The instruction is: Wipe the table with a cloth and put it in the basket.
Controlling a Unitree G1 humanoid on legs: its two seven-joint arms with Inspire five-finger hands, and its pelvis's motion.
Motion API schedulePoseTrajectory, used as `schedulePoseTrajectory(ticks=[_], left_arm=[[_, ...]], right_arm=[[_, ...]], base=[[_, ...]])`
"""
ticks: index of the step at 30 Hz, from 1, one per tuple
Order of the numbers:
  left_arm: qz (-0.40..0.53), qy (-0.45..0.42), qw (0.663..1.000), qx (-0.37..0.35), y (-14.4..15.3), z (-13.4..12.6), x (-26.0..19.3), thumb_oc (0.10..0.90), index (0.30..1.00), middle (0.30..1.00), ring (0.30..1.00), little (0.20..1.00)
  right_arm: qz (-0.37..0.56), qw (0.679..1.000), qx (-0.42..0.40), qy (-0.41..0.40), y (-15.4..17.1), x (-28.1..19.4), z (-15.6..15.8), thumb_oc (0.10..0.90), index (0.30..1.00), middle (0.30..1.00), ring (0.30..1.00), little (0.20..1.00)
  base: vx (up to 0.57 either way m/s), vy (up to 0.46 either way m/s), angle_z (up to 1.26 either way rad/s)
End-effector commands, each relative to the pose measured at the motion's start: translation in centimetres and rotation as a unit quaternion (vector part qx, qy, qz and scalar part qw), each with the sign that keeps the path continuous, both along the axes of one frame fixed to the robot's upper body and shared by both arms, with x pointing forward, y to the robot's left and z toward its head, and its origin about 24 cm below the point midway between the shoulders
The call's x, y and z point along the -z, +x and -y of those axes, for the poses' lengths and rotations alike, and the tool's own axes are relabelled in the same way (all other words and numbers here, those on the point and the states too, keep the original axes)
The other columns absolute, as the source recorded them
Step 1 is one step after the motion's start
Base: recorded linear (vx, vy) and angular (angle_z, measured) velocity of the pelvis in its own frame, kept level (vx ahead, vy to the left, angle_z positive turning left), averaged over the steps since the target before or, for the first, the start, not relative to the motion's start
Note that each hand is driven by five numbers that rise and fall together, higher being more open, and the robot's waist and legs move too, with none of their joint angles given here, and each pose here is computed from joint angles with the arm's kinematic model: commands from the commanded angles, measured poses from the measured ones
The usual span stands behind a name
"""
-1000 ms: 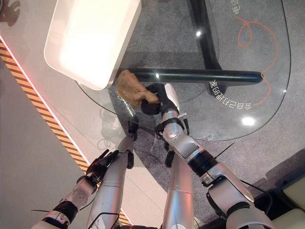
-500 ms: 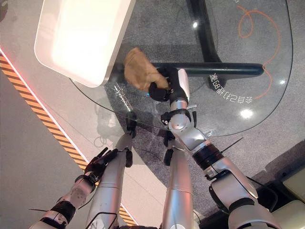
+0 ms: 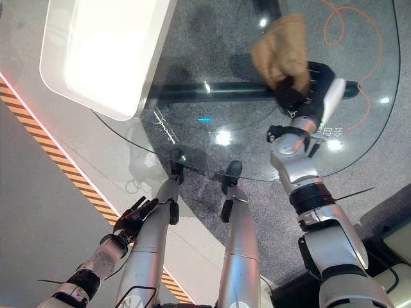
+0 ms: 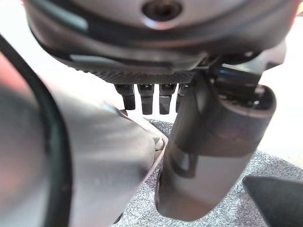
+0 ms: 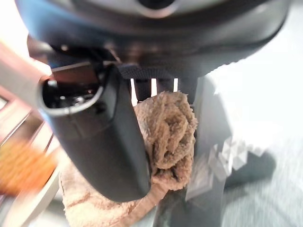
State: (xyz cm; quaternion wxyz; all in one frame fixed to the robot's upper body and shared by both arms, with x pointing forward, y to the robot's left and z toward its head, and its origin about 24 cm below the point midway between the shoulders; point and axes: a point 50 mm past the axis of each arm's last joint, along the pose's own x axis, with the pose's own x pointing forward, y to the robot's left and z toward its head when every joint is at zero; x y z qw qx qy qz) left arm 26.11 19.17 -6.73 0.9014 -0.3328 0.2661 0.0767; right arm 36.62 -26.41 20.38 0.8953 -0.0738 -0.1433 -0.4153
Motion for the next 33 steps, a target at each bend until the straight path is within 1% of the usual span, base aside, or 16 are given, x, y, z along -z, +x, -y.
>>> schedulePoseTrajectory(ticks=[1,5,8,13,20,28,30,33], left_arm=[[-0.04,-0.027,0.999,-0.002,-3.1,0.6,2.2,0.8,0.9,0.9,0.9,0.9],[-0.04,-0.027,0.999,-0.004,-3.2,0.4,2.1,0.8,0.9,0.9,0.9,0.9],[-0.039,-0.028,0.999,-0.008,-3.2,0.2,2.1,0.8,0.9,0.9,0.9,0.9],[-0.038,-0.026,0.999,-0.007,-3.0,0.2,1.9,0.8,0.9,0.9,0.9,0.9],[-0.037,-0.03,0.999,0.0,-2.8,0.6,1.9,0.8,0.9,0.9,0.9,0.9],[-0.043,-0.032,0.999,0.003,-2.7,1.1,2.0,0.8,0.9,0.9,0.9,0.9],[-0.042,-0.034,0.999,0.004,-2.8,1.0,2.1,0.8,0.9,0.9,0.9,0.9],[-0.039,-0.035,0.999,0.006,-2.7,1.1,2.0,0.8,0.9,0.9,0.9,0.9]], right_arm=[[0.044,0.985,0.168,0.007,-3.8,-0.6,7.2,0.1,0.3,0.3,0.3,0.2],[0.049,0.975,0.217,0.024,-4.7,-0.1,8.2,0.1,0.3,0.3,0.3,0.2],[0.056,0.969,0.238,0.036,-5.1,0.2,8.8,0.1,0.3,0.3,0.3,0.2],[0.074,0.966,0.244,0.045,-5.2,-0.1,8.7,0.1,0.3,0.3,0.3,0.2],[0.089,0.964,0.249,-0.011,-4.5,-2.0,7.1,0.1,0.3,0.3,0.3,0.2],[0.084,0.98,0.162,-0.072,-2.9,-3.6,4.0,0.1,0.3,0.3,0.3,0.2],[0.071,0.987,0.112,-0.091,-2.3,-3.7,2.6,0.1,0.3,0.3,0.3,0.2],[0.058,0.991,0.068,-0.103,-1.8,-3.5,1.4,0.1,0.3,0.3,0.3,0.2]], base=[[0.0,0.0,0.0],[0.0,0.0,0.0],[0.0,-0.002,-0.01],[0.0,-0.003,-0.01],[0.0,0.0,0.0],[0.0,0.0,0.0],[0.0,0.0,0.0],[0.0,0.0,0.0]])
